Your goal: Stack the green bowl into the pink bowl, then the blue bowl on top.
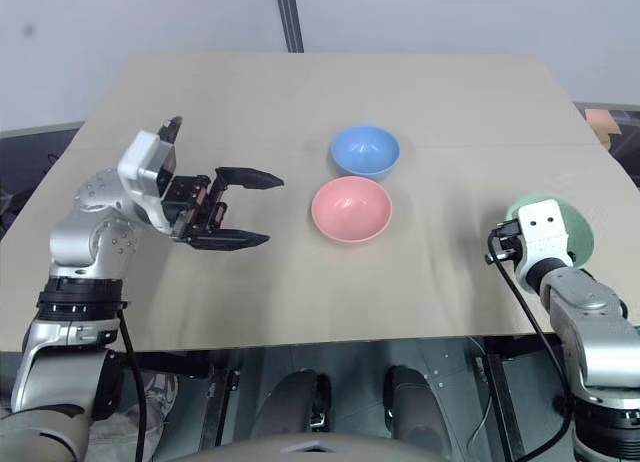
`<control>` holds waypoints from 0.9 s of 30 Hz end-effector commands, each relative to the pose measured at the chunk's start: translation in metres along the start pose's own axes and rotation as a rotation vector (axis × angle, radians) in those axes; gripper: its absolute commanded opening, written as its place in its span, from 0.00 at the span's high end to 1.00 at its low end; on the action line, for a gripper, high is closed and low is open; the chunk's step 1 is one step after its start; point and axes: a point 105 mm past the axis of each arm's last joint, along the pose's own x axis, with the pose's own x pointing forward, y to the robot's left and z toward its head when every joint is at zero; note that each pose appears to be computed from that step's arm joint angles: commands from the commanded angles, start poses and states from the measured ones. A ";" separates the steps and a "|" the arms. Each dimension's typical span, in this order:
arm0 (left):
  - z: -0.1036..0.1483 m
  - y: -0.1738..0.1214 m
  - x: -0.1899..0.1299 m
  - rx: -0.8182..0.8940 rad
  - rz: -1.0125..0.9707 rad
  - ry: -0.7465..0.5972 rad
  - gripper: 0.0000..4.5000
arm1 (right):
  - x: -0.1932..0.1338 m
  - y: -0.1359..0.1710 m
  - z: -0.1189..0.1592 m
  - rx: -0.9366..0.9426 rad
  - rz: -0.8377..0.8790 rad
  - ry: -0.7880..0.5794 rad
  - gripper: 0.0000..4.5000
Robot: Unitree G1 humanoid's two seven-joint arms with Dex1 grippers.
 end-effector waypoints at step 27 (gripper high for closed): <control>-0.023 0.010 -0.035 -0.003 0.380 0.048 0.04 | -0.005 0.203 0.104 -0.454 0.969 -0.517 0.92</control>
